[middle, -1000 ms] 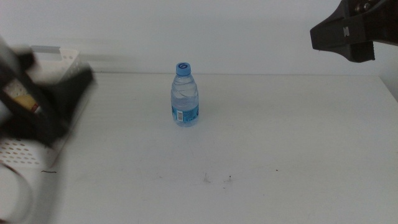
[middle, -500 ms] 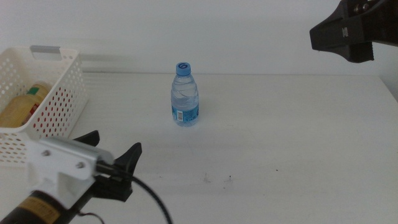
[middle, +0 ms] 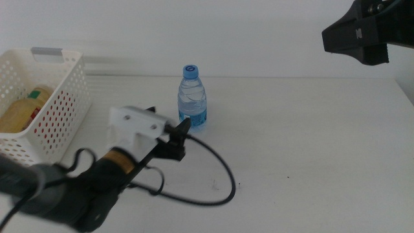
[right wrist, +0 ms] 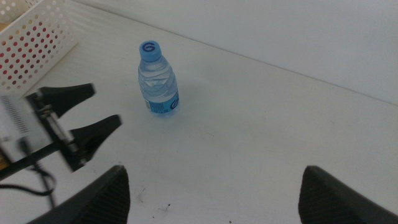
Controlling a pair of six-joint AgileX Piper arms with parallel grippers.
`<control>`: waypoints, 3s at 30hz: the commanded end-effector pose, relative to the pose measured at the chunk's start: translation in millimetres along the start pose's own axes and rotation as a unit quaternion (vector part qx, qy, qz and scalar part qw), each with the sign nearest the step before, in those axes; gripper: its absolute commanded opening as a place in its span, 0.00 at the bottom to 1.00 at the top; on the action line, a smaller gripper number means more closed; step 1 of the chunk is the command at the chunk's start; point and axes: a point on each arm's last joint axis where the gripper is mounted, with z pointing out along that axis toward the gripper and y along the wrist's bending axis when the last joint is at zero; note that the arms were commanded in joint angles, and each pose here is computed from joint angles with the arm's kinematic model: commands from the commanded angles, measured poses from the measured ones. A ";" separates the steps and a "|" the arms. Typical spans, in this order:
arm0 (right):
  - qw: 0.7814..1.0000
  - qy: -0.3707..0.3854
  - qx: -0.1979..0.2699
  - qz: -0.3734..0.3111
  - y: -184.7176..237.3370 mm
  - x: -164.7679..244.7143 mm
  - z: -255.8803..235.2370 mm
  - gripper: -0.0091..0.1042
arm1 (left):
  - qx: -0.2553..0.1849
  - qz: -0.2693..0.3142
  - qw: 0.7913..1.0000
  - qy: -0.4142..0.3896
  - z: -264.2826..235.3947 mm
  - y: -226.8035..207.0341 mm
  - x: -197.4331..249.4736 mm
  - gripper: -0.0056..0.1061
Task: Use arms to grab the bottles and put them into the dustbin to the left of the table.
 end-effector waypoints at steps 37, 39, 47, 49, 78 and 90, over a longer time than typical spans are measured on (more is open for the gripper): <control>1.000 -0.008 0.002 -0.002 -0.7 -2.1 -2.3 0.84 | 0.016 -0.082 0.991 0.108 102.2 14.9 -22.4 0.03; 1.000 -0.009 0.002 -0.003 -0.8 -2.1 -2.3 0.84 | -0.011 -0.056 0.982 0.180 80.3 14.3 -60.9 0.03; 1.000 -0.009 0.002 -0.003 -0.8 -2.1 -2.3 0.84 | -0.120 0.030 0.968 0.216 -5.0 13.6 -185.1 0.03; 1.000 -0.009 0.002 -0.003 -0.8 -2.1 -2.3 0.84 | -0.125 0.044 0.966 0.224 -16.5 17.1 -200.8 0.03; 1.000 -0.008 0.002 -0.002 -0.7 -2.1 -1.8 0.84 | -0.142 -0.048 0.877 0.456 -37.7 243.0 -192.8 0.03; 1.000 -0.008 0.002 -0.002 -0.7 -2.1 -1.8 0.84 | -0.121 -0.033 0.858 0.498 -4.8 275.6 -126.8 0.57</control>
